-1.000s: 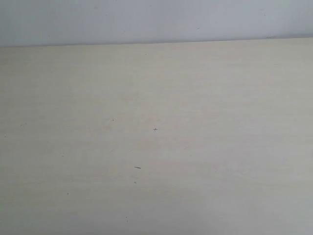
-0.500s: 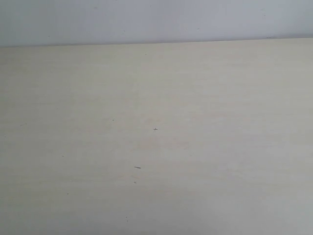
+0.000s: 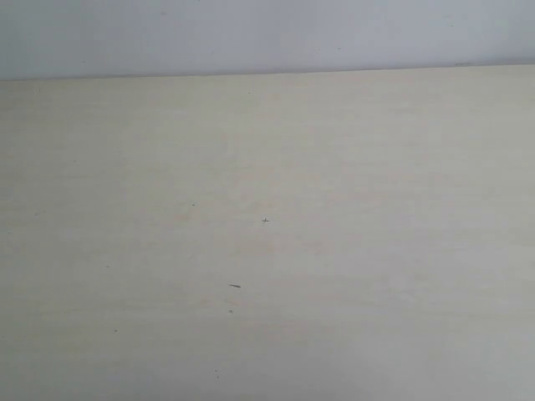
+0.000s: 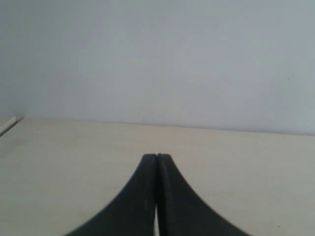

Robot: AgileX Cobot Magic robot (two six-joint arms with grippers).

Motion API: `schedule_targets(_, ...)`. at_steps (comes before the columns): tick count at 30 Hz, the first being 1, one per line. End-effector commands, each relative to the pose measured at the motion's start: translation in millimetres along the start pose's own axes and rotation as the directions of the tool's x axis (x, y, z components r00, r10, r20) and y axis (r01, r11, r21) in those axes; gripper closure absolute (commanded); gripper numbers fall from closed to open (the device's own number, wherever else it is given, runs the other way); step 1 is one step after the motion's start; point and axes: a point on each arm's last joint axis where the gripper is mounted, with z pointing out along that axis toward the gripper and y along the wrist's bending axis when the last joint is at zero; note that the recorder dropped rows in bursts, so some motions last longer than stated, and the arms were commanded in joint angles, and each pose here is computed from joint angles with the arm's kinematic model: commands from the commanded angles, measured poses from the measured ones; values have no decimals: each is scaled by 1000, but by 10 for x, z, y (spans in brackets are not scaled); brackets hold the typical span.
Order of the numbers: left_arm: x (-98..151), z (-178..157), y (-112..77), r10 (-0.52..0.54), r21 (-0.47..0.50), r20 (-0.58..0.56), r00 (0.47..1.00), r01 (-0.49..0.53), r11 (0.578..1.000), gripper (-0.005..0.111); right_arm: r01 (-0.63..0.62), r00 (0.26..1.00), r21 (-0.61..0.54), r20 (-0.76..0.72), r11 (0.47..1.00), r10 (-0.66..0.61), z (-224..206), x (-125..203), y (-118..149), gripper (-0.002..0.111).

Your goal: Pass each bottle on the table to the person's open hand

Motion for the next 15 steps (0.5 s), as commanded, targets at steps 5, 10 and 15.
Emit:
schedule_targets(5,-10,-6,9,15,-15,13,1000,-15,1000,107,1,1000,5,3,1000,-1,-3,11,-5,107)
schedule_targets(10,-10,-6,9,15,-15,13,1000,-15,1000,107,1,1000,5,3,1000,-1,-3,11,-5,107)
schedule_targets(15,-10,-6,9,17,-15,13,1000,-17,1000,107,1,1000,5,3,1000,-1,-3,11,-5,107)
